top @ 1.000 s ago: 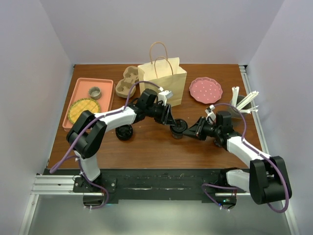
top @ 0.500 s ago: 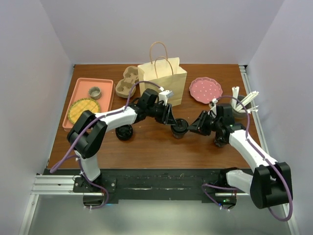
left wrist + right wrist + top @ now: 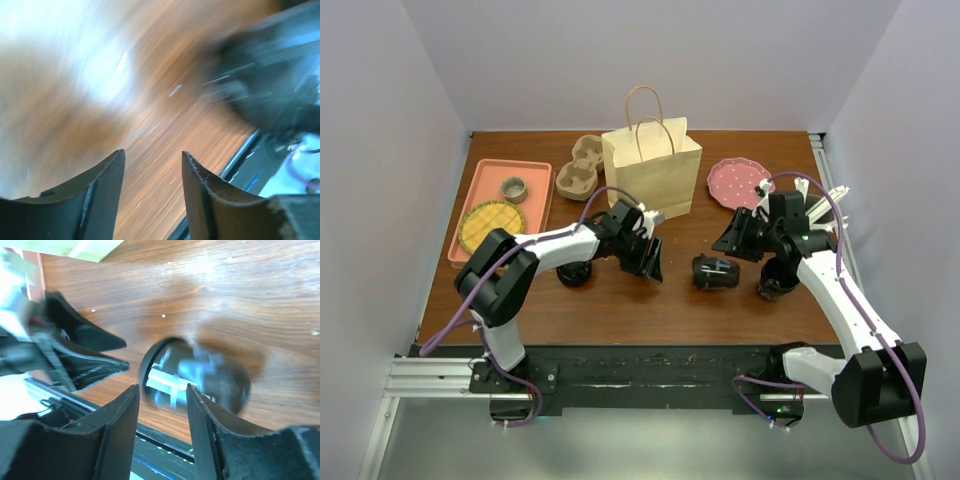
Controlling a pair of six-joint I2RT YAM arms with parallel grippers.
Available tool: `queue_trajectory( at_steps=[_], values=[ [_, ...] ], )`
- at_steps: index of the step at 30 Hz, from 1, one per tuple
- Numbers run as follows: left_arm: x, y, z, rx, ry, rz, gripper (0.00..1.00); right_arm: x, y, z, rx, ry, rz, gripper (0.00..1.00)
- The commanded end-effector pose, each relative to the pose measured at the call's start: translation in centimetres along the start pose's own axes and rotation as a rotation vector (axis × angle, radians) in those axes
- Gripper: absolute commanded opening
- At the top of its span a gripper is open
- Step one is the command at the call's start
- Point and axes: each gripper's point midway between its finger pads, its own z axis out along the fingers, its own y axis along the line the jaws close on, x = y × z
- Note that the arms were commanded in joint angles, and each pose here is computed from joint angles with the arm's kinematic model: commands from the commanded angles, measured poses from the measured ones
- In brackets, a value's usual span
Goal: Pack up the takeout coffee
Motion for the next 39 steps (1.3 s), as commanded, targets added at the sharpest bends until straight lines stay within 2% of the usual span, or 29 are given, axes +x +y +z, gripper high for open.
queue_trajectory(
  at_steps=[1,6,10,14,20,25,29,34,36,39],
  values=[
    [2.8,1.4,-0.9,-0.091,0.103,-0.035,0.58,-1.9,0.5,-1.9,0.033,-0.064,-0.096,0.48],
    [0.9,0.2,-1.7,-0.077,0.065,-0.001,0.59,-1.7,-0.5,-1.7,0.067,-0.069,-0.110,0.48],
    [0.6,-0.2,-2.8,-0.080,0.033,0.019,0.59,-1.1,-3.2,-1.8,0.234,-0.031,-0.162,0.50],
    [1.4,0.3,-4.1,-0.113,0.001,0.042,0.59,0.4,-4.8,-2.9,0.364,0.014,-0.158,0.56],
    [2.4,0.5,-6.2,-0.131,-0.071,0.082,0.60,1.5,-4.1,-2.9,0.406,0.042,-0.150,0.59],
    [2.6,-0.6,-5.8,-0.069,-0.086,0.104,0.60,1.8,-2.8,-3.1,0.389,0.080,-0.086,0.58],
    [0.2,-2.5,-5.5,-0.034,-0.189,0.191,0.59,2.4,-2.5,-3.4,0.389,0.104,-0.037,0.61],
    [-2.0,-2.2,-5.7,-0.106,-0.196,0.201,0.59,3.4,-3.3,-2.6,0.460,0.158,0.069,0.66],
    [-2.2,-2.5,-6.0,-0.105,-0.198,0.193,0.59,3.4,-1.9,-2.4,0.421,0.174,0.137,0.66],
    [-2.7,-2.0,-6.1,-0.128,-0.245,0.200,0.59,2.6,-2.0,-2.8,0.459,0.133,0.183,0.63]
  ],
)
